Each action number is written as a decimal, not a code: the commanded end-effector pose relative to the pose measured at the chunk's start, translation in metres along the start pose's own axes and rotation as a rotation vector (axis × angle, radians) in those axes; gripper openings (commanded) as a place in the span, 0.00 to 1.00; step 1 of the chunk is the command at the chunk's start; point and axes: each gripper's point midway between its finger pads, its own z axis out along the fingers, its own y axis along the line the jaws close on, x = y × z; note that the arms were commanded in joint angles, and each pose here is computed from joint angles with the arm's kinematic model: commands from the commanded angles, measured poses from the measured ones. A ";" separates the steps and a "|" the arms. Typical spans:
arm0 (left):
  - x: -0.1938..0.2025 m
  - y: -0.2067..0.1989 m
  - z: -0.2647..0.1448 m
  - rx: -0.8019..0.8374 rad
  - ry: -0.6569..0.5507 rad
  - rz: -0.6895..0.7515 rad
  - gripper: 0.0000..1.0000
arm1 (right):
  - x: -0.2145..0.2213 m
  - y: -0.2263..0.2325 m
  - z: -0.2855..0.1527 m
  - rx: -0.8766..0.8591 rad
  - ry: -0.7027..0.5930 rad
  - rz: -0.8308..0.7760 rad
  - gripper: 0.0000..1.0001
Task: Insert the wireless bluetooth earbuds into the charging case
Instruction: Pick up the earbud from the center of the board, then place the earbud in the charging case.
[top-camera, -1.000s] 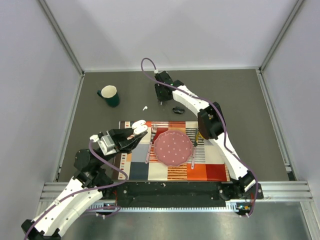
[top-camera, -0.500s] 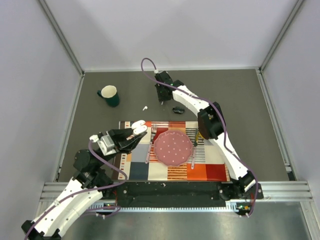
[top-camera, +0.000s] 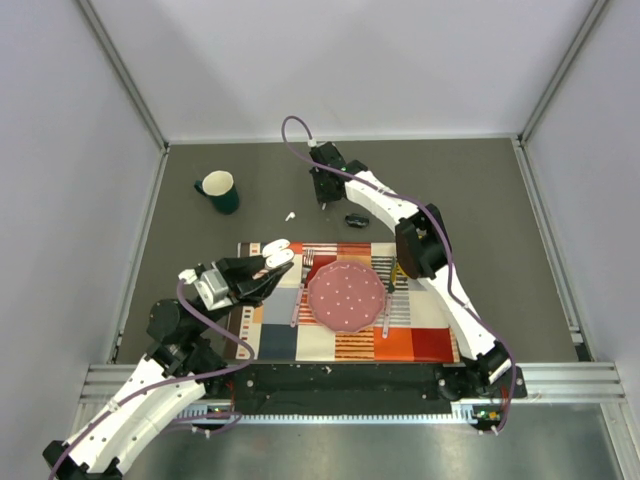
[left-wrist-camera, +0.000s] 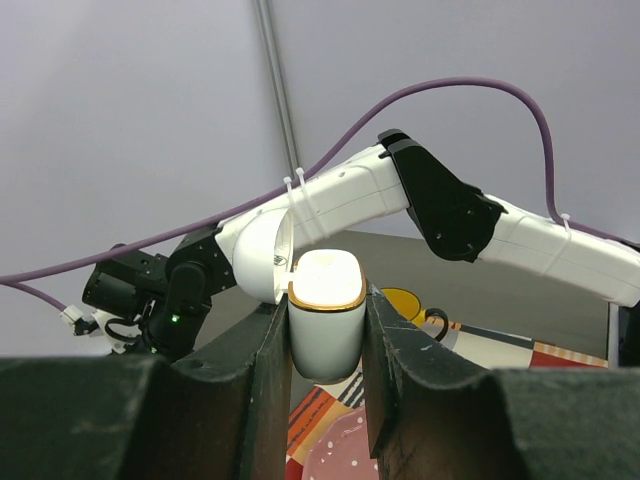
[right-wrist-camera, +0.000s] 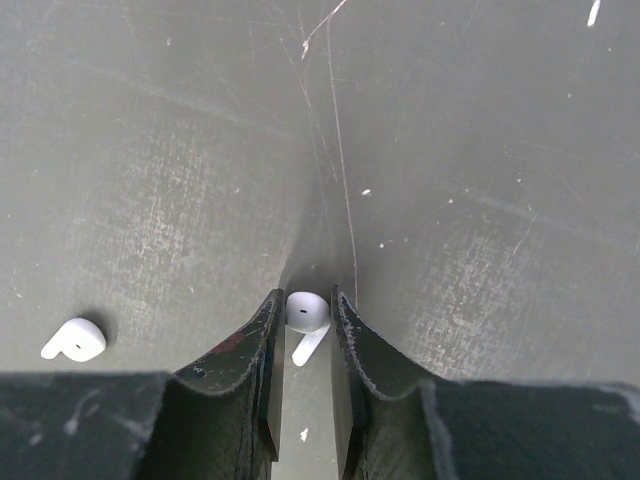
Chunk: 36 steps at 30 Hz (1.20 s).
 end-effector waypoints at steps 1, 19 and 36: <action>-0.032 0.003 0.003 -0.014 -0.084 0.023 0.00 | -0.033 0.022 -0.039 -0.050 -0.079 -0.006 0.01; -0.032 0.026 0.008 -0.146 -0.109 -0.066 0.00 | -0.115 0.004 -0.242 -0.115 -0.752 0.063 0.00; -0.020 0.035 0.018 -0.176 -0.086 -0.089 0.00 | -0.101 0.033 -0.427 -0.311 -1.237 -0.073 0.00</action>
